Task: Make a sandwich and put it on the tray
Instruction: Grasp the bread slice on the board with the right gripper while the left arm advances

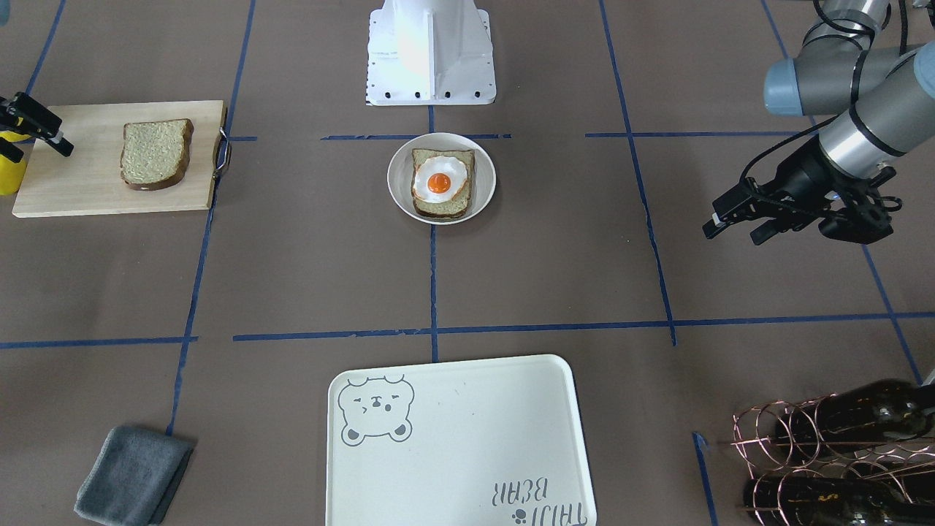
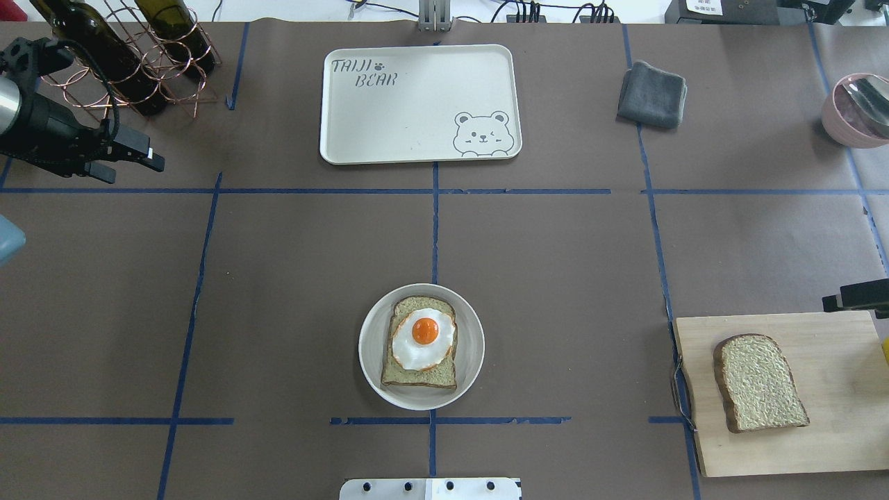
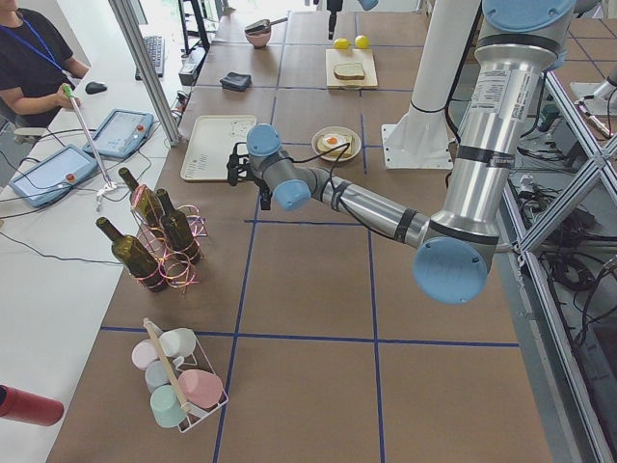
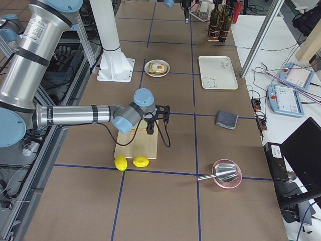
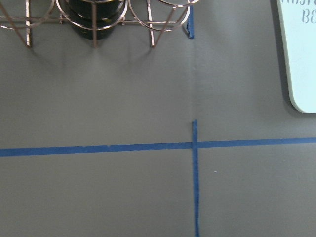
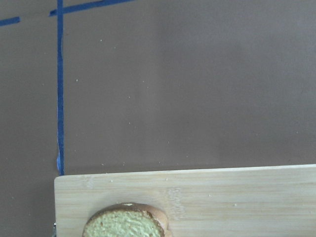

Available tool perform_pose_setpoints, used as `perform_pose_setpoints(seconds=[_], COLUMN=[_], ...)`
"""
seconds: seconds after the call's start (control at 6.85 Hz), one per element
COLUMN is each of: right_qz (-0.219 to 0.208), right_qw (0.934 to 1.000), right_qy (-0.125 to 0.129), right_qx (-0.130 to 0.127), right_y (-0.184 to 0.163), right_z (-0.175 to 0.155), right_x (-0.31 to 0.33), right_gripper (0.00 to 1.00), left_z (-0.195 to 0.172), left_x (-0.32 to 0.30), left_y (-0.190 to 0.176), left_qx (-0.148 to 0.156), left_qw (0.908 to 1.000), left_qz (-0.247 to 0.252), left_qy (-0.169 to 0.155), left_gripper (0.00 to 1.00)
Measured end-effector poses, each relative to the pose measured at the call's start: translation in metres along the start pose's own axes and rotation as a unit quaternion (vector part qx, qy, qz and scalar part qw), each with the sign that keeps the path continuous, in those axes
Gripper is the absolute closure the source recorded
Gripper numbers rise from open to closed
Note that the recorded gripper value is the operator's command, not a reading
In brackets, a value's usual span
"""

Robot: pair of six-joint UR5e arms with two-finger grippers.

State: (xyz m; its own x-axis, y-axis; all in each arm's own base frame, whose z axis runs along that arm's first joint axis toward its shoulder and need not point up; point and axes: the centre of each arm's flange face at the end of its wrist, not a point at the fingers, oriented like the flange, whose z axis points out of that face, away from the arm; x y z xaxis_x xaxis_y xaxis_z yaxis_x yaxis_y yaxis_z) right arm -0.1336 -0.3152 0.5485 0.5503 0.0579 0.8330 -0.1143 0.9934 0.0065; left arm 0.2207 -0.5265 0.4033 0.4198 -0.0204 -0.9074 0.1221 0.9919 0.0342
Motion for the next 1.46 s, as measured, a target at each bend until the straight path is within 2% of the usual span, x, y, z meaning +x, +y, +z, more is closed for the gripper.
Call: perform_pose_setpoints(seconds=[0.29,0.44,0.58,1.02,1.17,1.31,1.46], right_qz=[-0.02,-0.024,-0.026,-0.027,-0.027,-0.027,-0.027], right_qw=[0.9997,0.9996,0.9995,0.9994,0.9993,0.9992,0.9991], right_qy=[0.016,0.016,0.016,0.022,0.026,0.029,0.03], right_qx=[0.001,0.002,0.004,-0.001,-0.005,-0.009,-0.011], right_y=[0.032,0.044,0.055,0.067,0.069,0.071,0.072], right_z=[0.039,0.056,0.069,0.083,0.086,0.089,0.09], right_x=[-0.011,-0.018,-0.025,-0.026,-0.022,-0.02,-0.018], right_gripper=[0.03,0.04,0.11,0.14,0.21,0.33,0.63], left_z=[0.002,0.002,0.002,0.003,0.003,0.002,0.001], left_x=[0.011,0.014,0.015,0.015,0.014,0.015,0.015], left_y=[-0.001,-0.002,-0.003,-0.003,-0.003,-0.003,-0.003], left_qx=[0.001,0.004,0.006,0.008,0.008,0.008,0.009], left_qw=[1.0,1.0,1.0,1.0,1.0,1.0,0.9999], left_qz=[0.001,0.003,0.004,0.004,0.004,0.004,0.005], left_qy=[0.004,0.004,0.003,0.002,0.002,0.002,0.003], left_gripper=[0.0,0.0,0.0,0.0,0.0,0.0,0.0])
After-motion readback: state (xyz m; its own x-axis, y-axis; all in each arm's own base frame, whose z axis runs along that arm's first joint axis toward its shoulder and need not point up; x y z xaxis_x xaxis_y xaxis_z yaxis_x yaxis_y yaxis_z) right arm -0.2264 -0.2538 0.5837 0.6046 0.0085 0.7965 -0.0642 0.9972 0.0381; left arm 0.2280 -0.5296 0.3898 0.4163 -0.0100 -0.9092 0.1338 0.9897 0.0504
